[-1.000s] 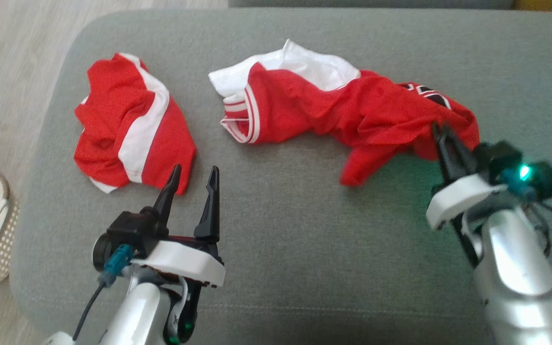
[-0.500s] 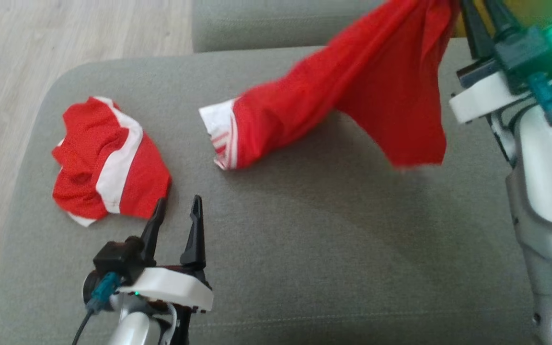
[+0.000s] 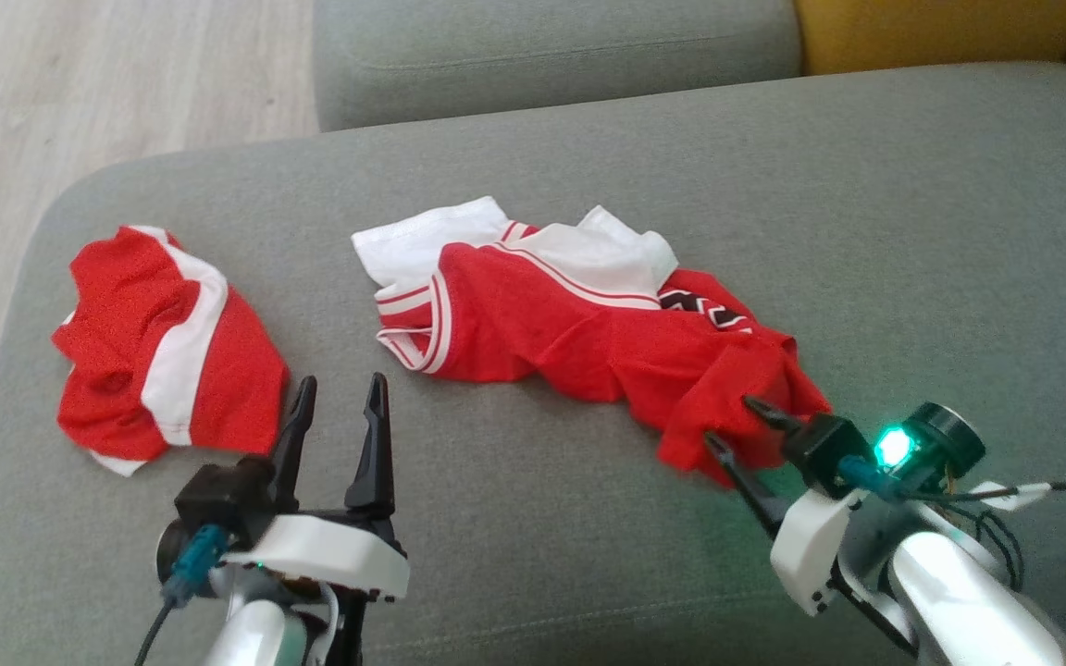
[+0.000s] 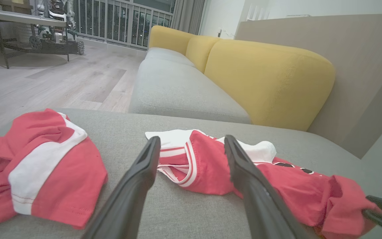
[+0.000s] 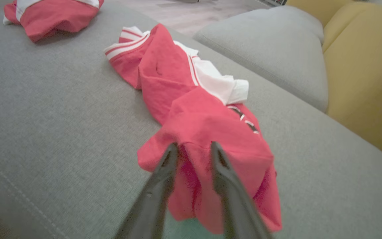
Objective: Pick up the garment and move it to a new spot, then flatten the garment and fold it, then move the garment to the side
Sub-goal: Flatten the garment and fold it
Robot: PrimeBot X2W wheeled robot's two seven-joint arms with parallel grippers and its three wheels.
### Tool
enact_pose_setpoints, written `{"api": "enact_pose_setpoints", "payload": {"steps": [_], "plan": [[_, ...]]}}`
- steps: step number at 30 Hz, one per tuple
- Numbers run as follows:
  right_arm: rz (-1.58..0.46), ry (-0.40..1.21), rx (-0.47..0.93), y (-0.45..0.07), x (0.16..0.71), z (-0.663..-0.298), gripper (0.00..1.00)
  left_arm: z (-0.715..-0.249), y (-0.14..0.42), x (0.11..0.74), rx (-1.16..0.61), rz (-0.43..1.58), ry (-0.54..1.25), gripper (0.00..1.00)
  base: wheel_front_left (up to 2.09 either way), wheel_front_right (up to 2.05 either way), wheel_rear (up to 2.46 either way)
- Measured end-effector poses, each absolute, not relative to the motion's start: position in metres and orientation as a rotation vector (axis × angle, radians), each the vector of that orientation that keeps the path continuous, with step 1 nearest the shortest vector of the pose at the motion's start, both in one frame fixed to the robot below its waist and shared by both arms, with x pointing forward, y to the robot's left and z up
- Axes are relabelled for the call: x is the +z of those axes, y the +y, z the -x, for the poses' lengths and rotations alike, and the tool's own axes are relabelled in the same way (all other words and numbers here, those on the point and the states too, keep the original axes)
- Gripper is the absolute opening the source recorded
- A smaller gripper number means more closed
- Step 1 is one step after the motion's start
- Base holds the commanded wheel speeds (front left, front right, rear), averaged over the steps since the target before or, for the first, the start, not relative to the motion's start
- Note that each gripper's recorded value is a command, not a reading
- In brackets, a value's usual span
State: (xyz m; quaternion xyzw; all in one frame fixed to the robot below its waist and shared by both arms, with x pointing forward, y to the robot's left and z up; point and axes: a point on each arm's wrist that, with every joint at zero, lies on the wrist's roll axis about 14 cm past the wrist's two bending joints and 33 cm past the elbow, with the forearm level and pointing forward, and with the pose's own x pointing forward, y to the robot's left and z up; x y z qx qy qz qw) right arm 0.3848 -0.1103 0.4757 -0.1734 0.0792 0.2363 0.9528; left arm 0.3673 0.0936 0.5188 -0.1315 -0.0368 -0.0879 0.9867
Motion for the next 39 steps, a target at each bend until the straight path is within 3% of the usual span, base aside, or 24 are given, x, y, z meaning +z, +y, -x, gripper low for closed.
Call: {"api": "enact_pose_setpoints", "payload": {"steps": [3,10,14,26,39], "plan": [[0.304,0.123,0.437,-0.118,0.490,-0.386,1.00,-0.369,0.086,0.516,-0.207,0.245,-0.068,1.00,0.00,0.00,0.00],[0.172,-0.189,0.157,-0.171,0.582,-0.401,1.00,-0.378,0.078,0.517,-0.231,0.241,-0.067,1.00,0.00,0.00,0.00],[0.147,-0.267,0.105,-0.175,0.600,-0.394,1.00,-0.385,0.065,0.515,-0.272,0.234,-0.059,1.00,0.00,0.00,0.00],[0.088,-0.175,0.053,-0.191,0.562,-0.381,1.00,-0.456,0.007,0.474,-0.408,0.061,0.119,1.00,0.00,0.00,0.00],[0.079,-0.094,-0.022,-0.217,0.529,-0.381,1.00,-0.523,0.010,0.418,-0.409,-0.239,0.277,1.00,0.00,0.00,0.00]]}}
